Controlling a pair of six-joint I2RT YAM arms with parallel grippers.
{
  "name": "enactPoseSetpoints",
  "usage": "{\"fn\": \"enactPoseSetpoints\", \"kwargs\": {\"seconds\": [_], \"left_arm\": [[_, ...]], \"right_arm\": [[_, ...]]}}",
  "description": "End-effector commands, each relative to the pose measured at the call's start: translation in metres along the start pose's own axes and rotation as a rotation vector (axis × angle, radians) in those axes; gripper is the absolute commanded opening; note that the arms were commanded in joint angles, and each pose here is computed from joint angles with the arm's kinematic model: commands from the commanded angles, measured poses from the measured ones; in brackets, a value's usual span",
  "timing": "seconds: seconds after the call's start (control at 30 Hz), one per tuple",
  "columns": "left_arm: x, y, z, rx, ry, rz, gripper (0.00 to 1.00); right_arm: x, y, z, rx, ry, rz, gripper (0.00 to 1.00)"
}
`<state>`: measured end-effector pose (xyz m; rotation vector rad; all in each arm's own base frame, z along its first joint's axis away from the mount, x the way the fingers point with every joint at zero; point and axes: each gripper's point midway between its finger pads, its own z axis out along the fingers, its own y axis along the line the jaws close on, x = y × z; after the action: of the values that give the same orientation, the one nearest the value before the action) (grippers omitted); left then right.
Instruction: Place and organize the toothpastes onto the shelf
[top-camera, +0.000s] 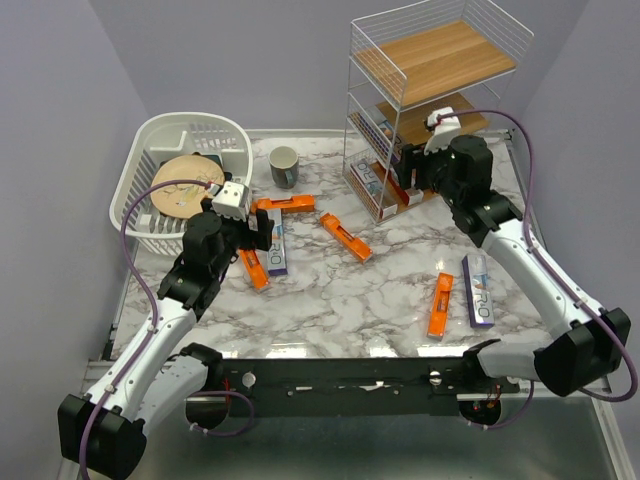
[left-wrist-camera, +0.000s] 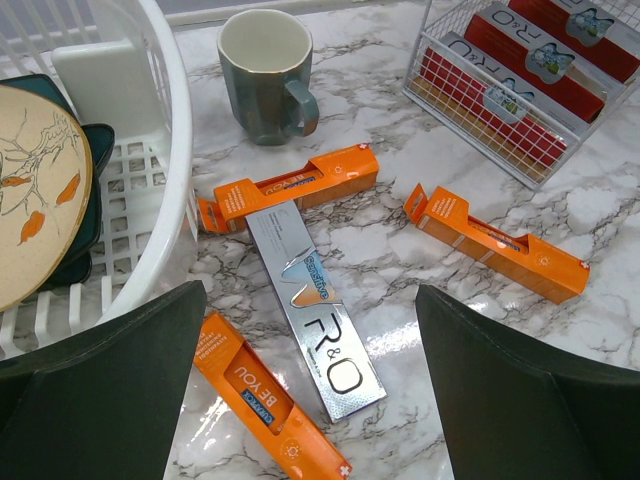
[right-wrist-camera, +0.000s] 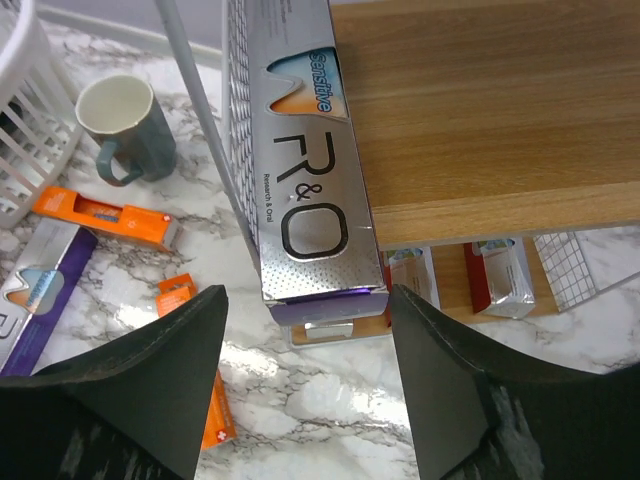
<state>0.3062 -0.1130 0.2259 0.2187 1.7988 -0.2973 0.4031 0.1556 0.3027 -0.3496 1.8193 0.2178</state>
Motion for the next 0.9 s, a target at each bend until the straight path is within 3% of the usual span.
{"fn": "enactPoseSetpoints", "kwargs": {"seconds": [0.0, 0.23, 0.53, 0.87], "left_arm": [[-0.018, -0.003, -0.002, 0.021, -0.039, 0.01, 0.99], [-0.015, -0.003, -0.002, 0.021, -0.032, 0.01, 0.99], [-0.015, -0.003, -0.002, 0.019, -0.029, 0.008, 0.99], [-0.015, -0.002, -0.001, 0.018, -0.029, 0.01, 0.99]], "right_arm": [[-0.007, -0.002, -0.009, -0.01, -0.099, 0.007, 0.73], [0.002, 0.002, 0.0, -0.047, -0.098, -0.012, 0.68], [-0.008, 0.009, 0.012, -0.096, -0.133, -0.03, 0.51], [-0.018, 0.015, 0.024, -0.132, -0.145, -0.029, 0.49]]}}
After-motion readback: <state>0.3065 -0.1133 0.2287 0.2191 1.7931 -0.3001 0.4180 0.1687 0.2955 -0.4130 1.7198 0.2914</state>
